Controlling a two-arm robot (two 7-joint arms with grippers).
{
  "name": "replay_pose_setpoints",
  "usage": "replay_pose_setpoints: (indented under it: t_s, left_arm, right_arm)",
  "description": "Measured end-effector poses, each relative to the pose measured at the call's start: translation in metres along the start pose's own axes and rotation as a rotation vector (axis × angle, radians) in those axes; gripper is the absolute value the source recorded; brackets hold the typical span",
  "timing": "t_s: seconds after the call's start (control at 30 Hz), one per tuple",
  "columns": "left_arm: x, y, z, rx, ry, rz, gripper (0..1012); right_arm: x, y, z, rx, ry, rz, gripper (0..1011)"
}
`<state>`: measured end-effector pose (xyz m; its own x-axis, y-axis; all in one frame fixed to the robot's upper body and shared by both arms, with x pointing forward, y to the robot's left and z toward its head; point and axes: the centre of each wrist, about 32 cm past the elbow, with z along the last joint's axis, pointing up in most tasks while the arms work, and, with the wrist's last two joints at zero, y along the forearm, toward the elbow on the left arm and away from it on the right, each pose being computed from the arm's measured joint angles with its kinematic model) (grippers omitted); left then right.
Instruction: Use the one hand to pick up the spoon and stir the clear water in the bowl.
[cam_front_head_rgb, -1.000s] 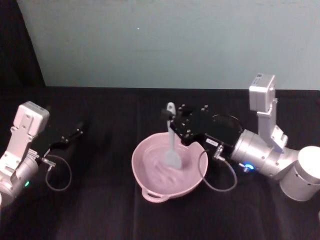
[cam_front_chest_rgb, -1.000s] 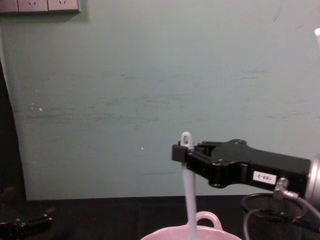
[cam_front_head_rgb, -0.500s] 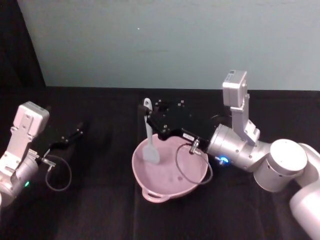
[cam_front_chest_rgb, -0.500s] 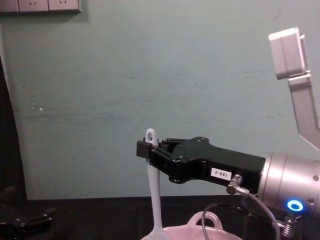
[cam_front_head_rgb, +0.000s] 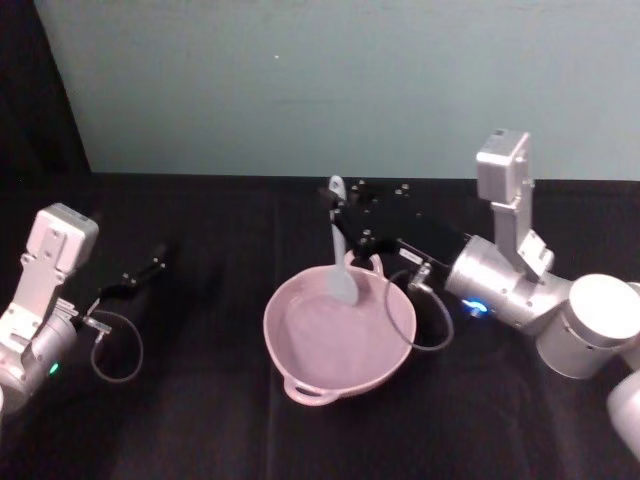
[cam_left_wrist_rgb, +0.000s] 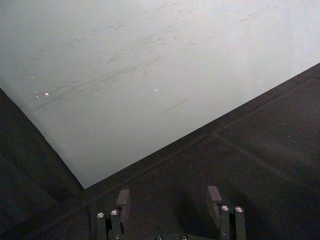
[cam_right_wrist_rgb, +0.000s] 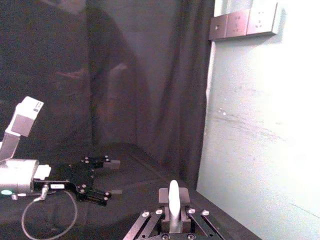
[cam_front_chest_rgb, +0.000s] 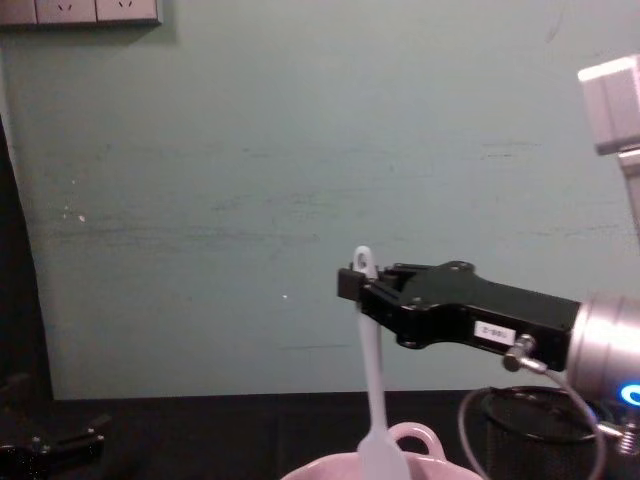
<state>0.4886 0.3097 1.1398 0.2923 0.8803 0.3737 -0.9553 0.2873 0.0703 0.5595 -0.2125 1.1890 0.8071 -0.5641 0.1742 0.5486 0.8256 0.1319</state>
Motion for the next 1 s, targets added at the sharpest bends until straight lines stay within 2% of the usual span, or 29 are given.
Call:
replay_pose_setpoints:
  t_s: [0.17,0.3,0.47,0.63,0.7,0.77,1.0]
  left_arm:
    - [0.0000,0.0000,0.0000,0.000,0.000,0.000,1005]
    - [0.0000,0.0000,0.0000,0.000,0.000,0.000,1005]
    - [0.0000,0.0000,0.0000,0.000,0.000,0.000,1005]
    - [0.0000,0.0000,0.0000,0.000,0.000,0.000,1005]
    - [0.0000,0.0000,0.0000,0.000,0.000,0.000,1005]
    - [0.0000,0.0000,0.0000,0.000,0.000,0.000,1005]
    - [0.0000,0.0000,0.0000,0.000,0.000,0.000,1005]
  right_arm:
    - [-0.001,-0.016,0.003,-0.014,-0.004,-0.016,119]
    - [-0.006,-0.027,0.006,-0.018,0.007,-0.010,119]
    - [-0.014,-0.032,0.005,-0.005,0.034,0.011,119]
    - [-0.024,-0.025,0.003,0.018,0.065,0.052,119]
    - [-0.028,-0.016,-0.001,0.032,0.081,0.077,119]
    - [-0.028,-0.014,-0.002,0.035,0.084,0.081,119]
    - [-0.026,0.008,-0.011,0.053,0.084,0.084,119]
